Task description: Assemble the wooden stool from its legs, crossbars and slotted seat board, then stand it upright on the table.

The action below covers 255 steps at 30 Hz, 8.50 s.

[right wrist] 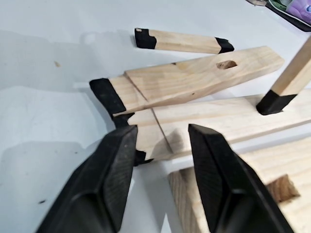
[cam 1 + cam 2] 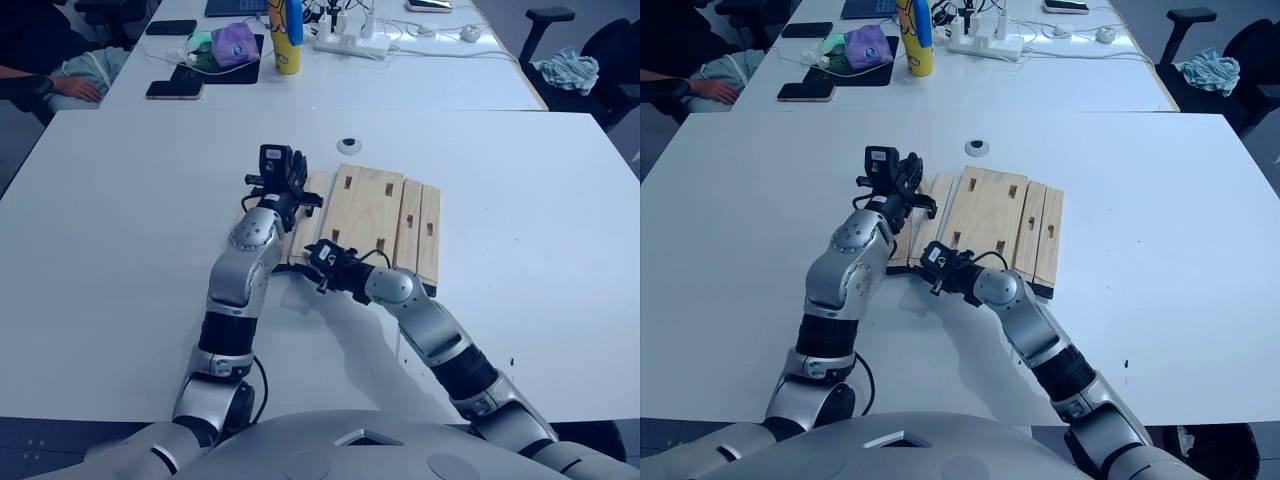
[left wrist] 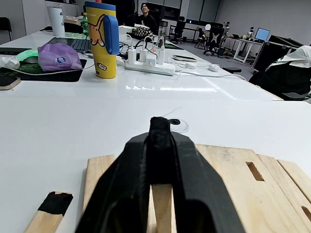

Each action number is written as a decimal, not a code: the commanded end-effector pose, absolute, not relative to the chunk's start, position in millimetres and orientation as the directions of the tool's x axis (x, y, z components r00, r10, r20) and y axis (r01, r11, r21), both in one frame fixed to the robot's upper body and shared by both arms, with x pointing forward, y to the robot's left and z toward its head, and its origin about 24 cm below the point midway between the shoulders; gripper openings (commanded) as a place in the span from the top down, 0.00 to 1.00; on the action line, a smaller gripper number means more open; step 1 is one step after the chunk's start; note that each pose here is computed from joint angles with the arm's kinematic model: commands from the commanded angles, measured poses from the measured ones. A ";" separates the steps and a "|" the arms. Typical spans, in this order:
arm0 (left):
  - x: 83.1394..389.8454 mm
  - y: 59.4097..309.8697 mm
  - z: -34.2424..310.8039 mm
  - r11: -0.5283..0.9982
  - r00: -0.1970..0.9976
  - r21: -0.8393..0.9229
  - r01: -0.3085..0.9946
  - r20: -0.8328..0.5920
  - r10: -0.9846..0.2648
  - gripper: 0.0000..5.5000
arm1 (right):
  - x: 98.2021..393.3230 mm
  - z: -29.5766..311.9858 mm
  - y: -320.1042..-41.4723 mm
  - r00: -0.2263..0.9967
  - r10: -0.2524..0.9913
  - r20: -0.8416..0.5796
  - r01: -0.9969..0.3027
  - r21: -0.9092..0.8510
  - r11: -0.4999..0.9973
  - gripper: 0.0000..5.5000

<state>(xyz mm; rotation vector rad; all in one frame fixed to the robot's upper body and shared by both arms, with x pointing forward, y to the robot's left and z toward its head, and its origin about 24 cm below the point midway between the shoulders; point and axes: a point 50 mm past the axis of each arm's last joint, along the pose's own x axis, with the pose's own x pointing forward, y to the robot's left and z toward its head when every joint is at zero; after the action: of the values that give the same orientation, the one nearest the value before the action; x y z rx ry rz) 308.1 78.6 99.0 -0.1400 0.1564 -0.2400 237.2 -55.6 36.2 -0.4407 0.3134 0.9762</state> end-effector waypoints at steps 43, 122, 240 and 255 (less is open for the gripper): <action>290.1 82.4 55.9 0.935 0.848 -0.052 0.351 -0.407 -0.341 0.92 | 228.8 12.7 -65.8 0.507 0.688 -0.520 -0.838 -0.108 0.536 0.65; 294.8 80.2 123.6 0.904 0.903 0.044 0.426 0.048 -0.428 0.62 | 254.1 -0.7 -62.2 0.572 0.622 -0.535 -0.778 -0.115 0.617 1.00; 332.0 60.7 163.6 0.827 0.818 0.012 0.562 0.142 -0.558 1.00 | 273.7 53.1 -118.8 0.883 0.464 -0.069 -0.469 -0.081 0.880 1.00; 333.5 58.0 161.8 0.821 0.812 0.010 0.571 0.141 -0.567 1.00 | 274.2 53.7 -118.8 0.879 0.471 -0.069 -0.476 -0.084 0.876 1.00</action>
<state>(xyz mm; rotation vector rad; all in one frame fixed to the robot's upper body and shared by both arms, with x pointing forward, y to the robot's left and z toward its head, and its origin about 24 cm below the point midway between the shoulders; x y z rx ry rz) 332.6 57.9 166.5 -0.0361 -0.1561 -0.6086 272.5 -119.8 52.1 -0.0917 0.0448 0.4811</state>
